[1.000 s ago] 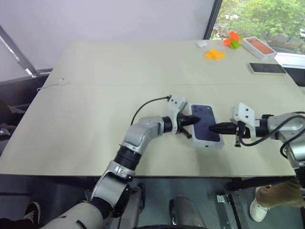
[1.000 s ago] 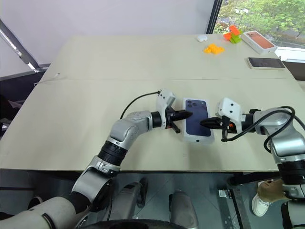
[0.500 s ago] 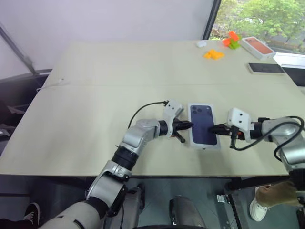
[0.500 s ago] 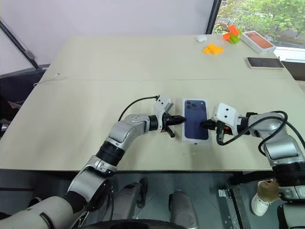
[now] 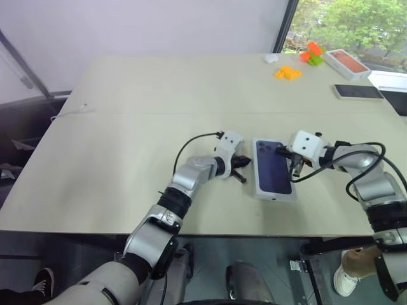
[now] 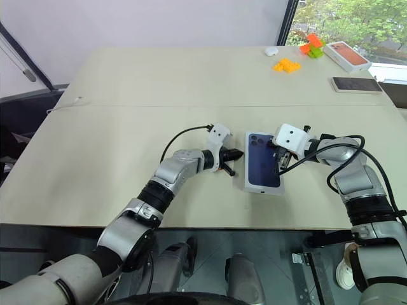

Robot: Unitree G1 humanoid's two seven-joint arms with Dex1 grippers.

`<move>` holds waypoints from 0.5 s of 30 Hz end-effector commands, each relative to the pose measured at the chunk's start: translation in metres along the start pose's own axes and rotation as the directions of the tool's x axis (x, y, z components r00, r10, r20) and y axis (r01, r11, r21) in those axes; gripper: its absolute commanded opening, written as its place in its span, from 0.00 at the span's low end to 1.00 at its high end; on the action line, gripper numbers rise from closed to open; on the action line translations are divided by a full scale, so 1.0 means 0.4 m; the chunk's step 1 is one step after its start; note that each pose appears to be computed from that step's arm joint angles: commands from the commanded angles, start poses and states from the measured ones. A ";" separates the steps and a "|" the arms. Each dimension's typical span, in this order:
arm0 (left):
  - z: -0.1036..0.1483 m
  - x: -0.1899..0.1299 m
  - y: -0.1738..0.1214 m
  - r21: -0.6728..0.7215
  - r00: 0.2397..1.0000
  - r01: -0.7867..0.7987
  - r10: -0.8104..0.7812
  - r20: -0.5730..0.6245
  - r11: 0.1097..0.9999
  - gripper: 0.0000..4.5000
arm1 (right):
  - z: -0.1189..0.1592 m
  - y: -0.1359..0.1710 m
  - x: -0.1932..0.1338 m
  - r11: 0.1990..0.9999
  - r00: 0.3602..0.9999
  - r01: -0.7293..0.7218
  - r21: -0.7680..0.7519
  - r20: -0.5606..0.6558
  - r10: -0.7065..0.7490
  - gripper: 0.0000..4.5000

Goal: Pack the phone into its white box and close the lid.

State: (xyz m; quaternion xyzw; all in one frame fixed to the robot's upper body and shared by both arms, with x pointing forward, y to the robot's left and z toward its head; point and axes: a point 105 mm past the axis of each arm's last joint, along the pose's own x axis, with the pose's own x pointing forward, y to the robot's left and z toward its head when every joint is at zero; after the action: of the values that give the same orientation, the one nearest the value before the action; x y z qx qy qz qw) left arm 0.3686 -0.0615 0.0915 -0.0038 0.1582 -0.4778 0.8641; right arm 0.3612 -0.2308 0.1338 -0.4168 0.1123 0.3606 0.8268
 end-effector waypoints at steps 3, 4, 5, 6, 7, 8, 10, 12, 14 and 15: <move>0.121 -0.049 0.040 0.000 0.982 -0.027 0.027 0.185 1.000 0.00 | 0.079 -0.031 -0.003 0.995 0.987 0.024 0.099 0.156 -0.040 0.03; 0.133 -0.066 0.054 0.000 0.978 -0.040 0.039 0.205 0.999 0.00 | 0.096 -0.038 -0.004 0.992 0.980 0.029 0.120 0.190 -0.051 0.03; 0.146 -0.090 0.070 -0.005 0.973 -0.047 0.047 0.227 0.999 0.00 | 0.114 -0.041 -0.006 0.990 0.973 0.017 0.137 0.225 -0.048 0.03; 0.155 -0.113 0.085 -0.006 0.968 -0.057 0.057 0.244 0.998 0.00 | 0.128 -0.041 -0.009 0.988 0.967 -0.001 0.155 0.252 -0.038 0.03; 0.162 -0.134 0.097 -0.008 0.964 -0.067 0.067 0.257 0.998 0.00 | 0.139 -0.042 -0.012 0.987 0.962 -0.014 0.163 0.272 -0.031 0.03; 0.165 -0.161 0.111 -0.021 0.961 -0.074 0.077 0.264 0.997 0.00 | 0.149 -0.045 -0.015 0.986 0.956 -0.020 0.165 0.293 -0.029 0.03; 0.169 -0.218 0.131 -0.016 0.958 -0.085 0.086 0.273 0.996 0.00 | 0.162 -0.040 -0.024 0.973 0.944 -0.092 0.211 0.330 0.018 0.08; 0.172 -0.290 0.142 0.031 0.954 -0.096 0.083 0.289 0.995 0.12 | 0.191 -0.042 -0.042 0.961 0.917 -0.156 0.230 0.395 0.054 0.21; 0.170 -0.352 0.149 0.074 0.953 -0.118 0.092 0.289 0.990 0.30 | 0.215 -0.049 -0.059 0.959 0.894 -0.179 0.217 0.443 0.067 0.43; 0.170 -0.379 0.157 0.082 0.950 -0.142 0.112 0.291 0.987 0.41 | 0.218 -0.057 -0.065 0.964 0.891 -0.171 0.205 0.449 0.062 0.55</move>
State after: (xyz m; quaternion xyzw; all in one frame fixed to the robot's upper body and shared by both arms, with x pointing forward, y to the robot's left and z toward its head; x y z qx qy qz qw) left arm 0.3738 0.0819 0.1603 -0.0266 0.0516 -0.4123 0.9092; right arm 0.3512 -0.1867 0.1847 -0.2043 0.0414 0.4720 0.8566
